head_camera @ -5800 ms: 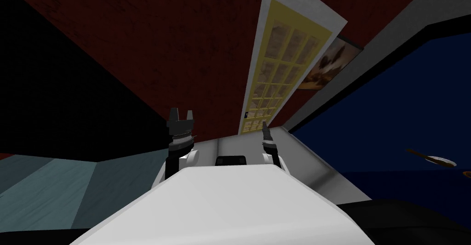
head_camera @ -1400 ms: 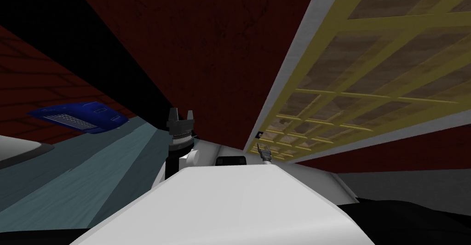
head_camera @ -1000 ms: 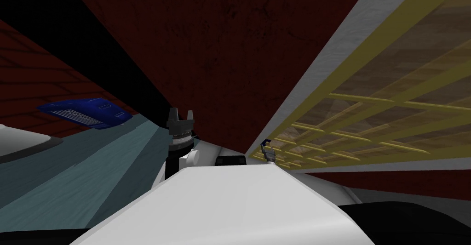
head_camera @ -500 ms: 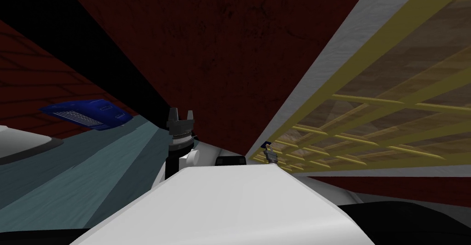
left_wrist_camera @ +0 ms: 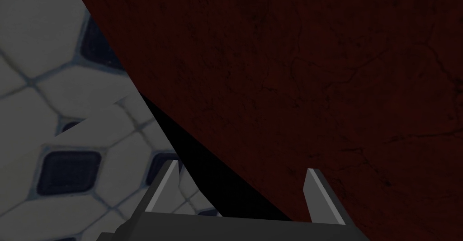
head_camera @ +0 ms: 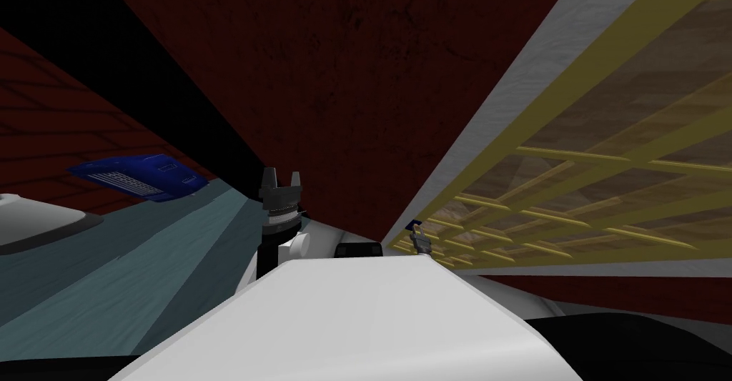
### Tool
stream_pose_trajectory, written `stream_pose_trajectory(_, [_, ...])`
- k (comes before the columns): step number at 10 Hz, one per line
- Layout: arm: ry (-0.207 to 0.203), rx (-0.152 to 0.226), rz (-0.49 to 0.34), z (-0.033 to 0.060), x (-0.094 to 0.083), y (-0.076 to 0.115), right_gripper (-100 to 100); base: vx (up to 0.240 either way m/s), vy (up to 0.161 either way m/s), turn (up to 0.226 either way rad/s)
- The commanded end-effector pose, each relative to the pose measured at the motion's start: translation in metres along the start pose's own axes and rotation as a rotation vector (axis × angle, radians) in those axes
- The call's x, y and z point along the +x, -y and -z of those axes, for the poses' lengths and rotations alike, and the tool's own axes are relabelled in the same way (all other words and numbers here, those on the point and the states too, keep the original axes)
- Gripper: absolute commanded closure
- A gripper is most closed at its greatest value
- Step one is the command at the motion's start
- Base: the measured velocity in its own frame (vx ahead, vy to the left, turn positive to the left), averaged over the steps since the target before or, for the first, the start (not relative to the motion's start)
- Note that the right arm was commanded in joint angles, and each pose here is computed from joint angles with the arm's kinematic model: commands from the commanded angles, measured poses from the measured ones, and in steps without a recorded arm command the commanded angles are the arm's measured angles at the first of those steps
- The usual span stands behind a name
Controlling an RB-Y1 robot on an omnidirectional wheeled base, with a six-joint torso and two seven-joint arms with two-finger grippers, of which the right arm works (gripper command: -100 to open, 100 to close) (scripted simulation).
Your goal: Pull the door open
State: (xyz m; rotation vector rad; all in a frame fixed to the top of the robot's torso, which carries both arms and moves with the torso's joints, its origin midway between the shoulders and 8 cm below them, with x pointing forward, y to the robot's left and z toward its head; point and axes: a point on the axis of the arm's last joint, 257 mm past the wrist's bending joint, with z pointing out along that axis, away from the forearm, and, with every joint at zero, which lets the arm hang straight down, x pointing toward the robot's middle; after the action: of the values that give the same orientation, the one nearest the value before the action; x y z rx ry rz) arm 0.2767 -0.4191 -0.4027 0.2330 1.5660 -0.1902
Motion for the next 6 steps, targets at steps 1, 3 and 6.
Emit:
stream_pose_trajectory(1, [0.0, 0.0, -0.042, -0.0004, 0.0001, -0.0008, 100, -0.016, -0.004, 0.012])
stream_pose_trajectory(3, [0.001, 0.0, -0.082, -0.0007, 0.0, -0.0008, 100, -0.013, -0.004, 0.013])
stream_pose_trajectory(6, [0.002, 0.001, -0.175, -0.0015, -0.0005, -0.0006, 100, -0.019, -0.003, 0.022])
